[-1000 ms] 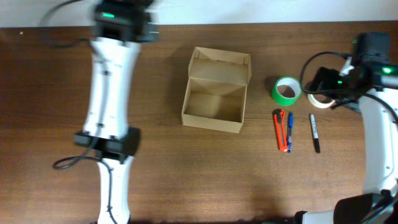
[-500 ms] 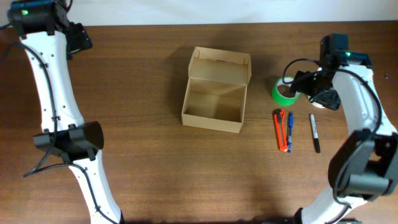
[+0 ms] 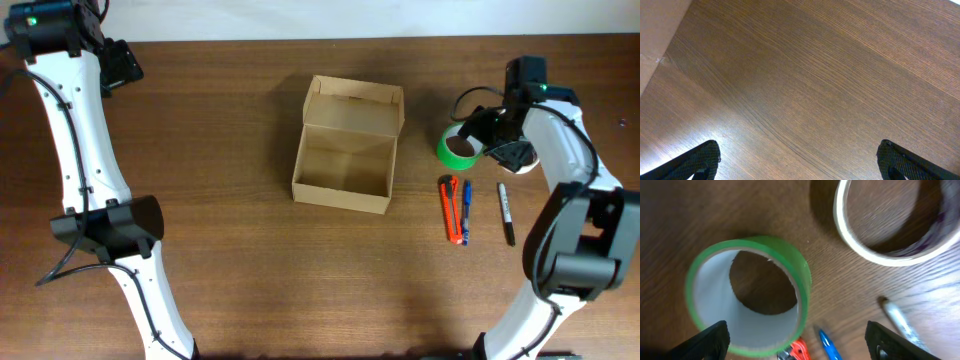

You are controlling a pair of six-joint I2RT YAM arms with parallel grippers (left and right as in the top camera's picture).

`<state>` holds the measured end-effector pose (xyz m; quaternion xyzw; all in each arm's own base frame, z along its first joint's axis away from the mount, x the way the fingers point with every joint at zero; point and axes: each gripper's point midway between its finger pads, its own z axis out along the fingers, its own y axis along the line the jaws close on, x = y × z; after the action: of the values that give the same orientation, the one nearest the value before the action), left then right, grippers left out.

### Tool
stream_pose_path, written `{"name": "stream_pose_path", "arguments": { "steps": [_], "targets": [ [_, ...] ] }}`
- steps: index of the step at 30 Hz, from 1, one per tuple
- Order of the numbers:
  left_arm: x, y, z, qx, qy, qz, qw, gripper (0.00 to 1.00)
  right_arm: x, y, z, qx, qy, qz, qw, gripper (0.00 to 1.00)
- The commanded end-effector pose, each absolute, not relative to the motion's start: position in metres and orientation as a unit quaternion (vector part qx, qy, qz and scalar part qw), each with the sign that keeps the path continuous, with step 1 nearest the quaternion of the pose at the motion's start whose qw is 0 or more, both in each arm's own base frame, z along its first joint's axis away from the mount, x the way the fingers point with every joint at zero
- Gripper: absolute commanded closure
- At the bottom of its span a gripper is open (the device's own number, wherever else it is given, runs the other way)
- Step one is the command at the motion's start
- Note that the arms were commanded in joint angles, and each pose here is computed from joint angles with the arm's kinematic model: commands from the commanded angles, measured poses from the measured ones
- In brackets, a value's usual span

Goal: Pack container
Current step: 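Withdraw the left arm and grasp the green tape roll with the right gripper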

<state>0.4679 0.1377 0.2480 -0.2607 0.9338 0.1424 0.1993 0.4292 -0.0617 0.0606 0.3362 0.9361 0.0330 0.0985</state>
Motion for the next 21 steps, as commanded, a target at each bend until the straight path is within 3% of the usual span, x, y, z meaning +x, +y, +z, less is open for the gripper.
{"name": "stream_pose_path", "arguments": {
  "steps": [1,6,8,10,12,14,21],
  "targets": [
    [0.461,0.137,0.265,-0.258,0.932,0.139,0.214,0.0,0.432,-0.057,0.044,0.372,0.924,0.055,0.076,0.14],
    [0.461,0.137,0.265,-0.258,0.932,0.139,0.214,0.0,0.427,-0.057,0.02,0.379,0.922,0.063,0.043,0.22],
    [0.461,0.137,0.265,-0.258,0.932,0.139,0.214,0.0,0.425,-0.057,0.012,0.382,0.921,0.065,0.033,0.3],
    [0.461,0.137,0.265,-0.258,0.932,0.139,0.214,0.0,0.424,-0.057,0.009,0.383,0.921,0.066,0.028,0.5],
    [0.461,0.137,0.265,-0.258,0.932,0.139,0.214,0.0,0.424,-0.058,0.008,0.384,0.921,0.067,0.027,0.79],
    [0.461,0.137,0.265,-0.258,0.932,0.139,0.214,0.0,0.424,-0.058,0.009,0.383,0.921,0.068,0.028,0.96],
    [0.461,0.137,0.265,-0.258,0.932,0.139,0.214,0.0,0.431,-0.06,0.036,0.324,0.943,0.066,0.037,0.96]
  ]
}}
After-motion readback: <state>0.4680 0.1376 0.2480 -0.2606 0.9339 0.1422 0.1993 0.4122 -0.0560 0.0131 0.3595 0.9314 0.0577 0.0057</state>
